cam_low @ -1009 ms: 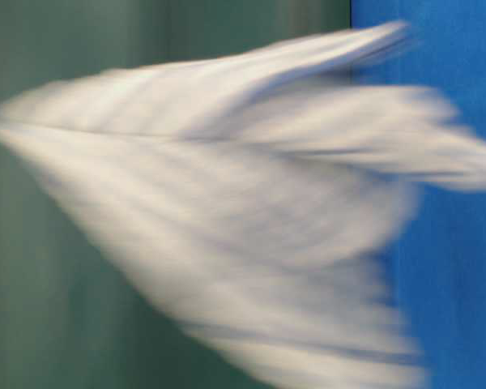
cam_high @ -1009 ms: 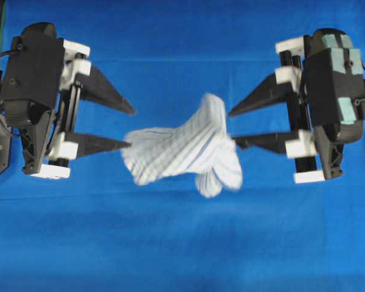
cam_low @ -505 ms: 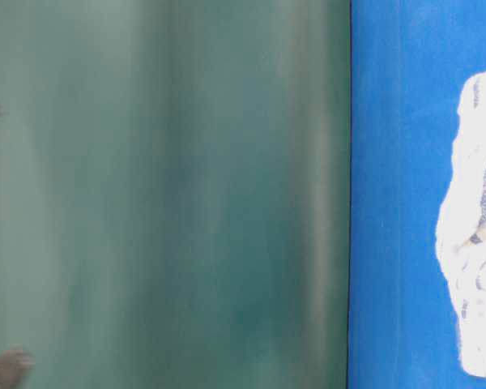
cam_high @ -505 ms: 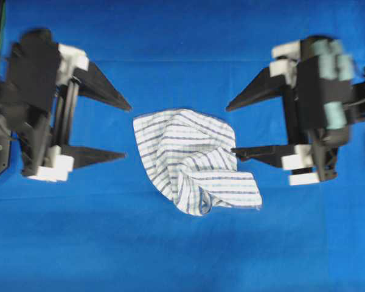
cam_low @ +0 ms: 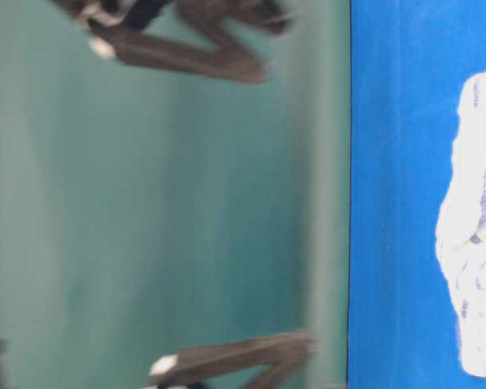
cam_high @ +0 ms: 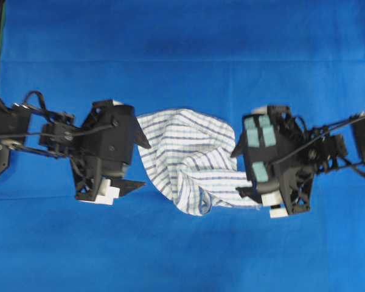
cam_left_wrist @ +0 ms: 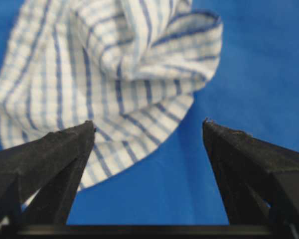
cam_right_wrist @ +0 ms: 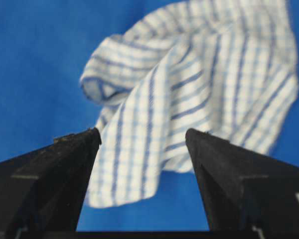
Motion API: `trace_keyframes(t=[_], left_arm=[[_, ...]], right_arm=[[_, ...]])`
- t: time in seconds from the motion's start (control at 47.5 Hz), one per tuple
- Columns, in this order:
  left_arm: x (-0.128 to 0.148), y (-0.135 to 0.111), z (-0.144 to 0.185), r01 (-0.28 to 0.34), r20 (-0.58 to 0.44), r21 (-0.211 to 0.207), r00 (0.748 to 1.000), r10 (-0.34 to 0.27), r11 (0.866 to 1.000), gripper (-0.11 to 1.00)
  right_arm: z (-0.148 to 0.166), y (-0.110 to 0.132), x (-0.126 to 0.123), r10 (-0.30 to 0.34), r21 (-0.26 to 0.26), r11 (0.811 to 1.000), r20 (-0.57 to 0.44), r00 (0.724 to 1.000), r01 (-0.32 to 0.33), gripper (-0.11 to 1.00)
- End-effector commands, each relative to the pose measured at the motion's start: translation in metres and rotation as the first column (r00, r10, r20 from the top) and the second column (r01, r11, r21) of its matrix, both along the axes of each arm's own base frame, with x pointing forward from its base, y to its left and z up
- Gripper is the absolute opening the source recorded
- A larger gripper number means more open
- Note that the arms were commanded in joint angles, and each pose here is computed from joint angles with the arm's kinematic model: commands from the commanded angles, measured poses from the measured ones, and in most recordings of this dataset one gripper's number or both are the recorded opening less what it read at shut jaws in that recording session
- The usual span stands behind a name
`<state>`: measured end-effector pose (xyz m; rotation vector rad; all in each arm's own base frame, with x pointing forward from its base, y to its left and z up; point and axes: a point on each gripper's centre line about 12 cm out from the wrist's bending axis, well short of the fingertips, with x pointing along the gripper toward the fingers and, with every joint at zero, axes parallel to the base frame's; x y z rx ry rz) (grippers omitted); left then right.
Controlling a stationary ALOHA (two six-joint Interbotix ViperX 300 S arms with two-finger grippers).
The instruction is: Lift the towel with both arms.
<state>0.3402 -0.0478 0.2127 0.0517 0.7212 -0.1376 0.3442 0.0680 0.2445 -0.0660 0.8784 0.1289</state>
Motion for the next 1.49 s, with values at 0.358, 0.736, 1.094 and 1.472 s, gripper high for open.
trace_keyframes(t=[0.358, 0.736, 1.094, 1.472], left_arm=[[0.022, -0.005, -0.082, -0.001, -0.005, 0.000, 1.000, 0.001, 1.000, 0.92], [0.027, -0.006, -0.114, -0.002, -0.047, 0.007, 0.999, 0.003, 1.000, 0.92], [0.028, -0.006, -0.121, 0.000, -0.073, 0.013, 0.997, 0.001, 1.000, 0.68], [0.029, -0.007, -0.089, 0.014, -0.157, 0.028, 0.988, -0.009, 1.000, 0.01]], right_arm=[[-0.071, 0.017, 0.003, -0.019, 0.068, 0.997, -0.036, 0.999, 0.021, 0.69], [-0.114, 0.033, 0.014, 0.002, 0.083, 0.997, -0.066, 0.998, 0.004, 0.67], [-0.123, 0.027, 0.016, -0.011, 0.073, 0.997, -0.085, 0.996, 0.018, 0.66], [-0.113, 0.014, 0.022, -0.030, 0.065, 0.997, -0.058, 0.998, 0.034, 0.05]])
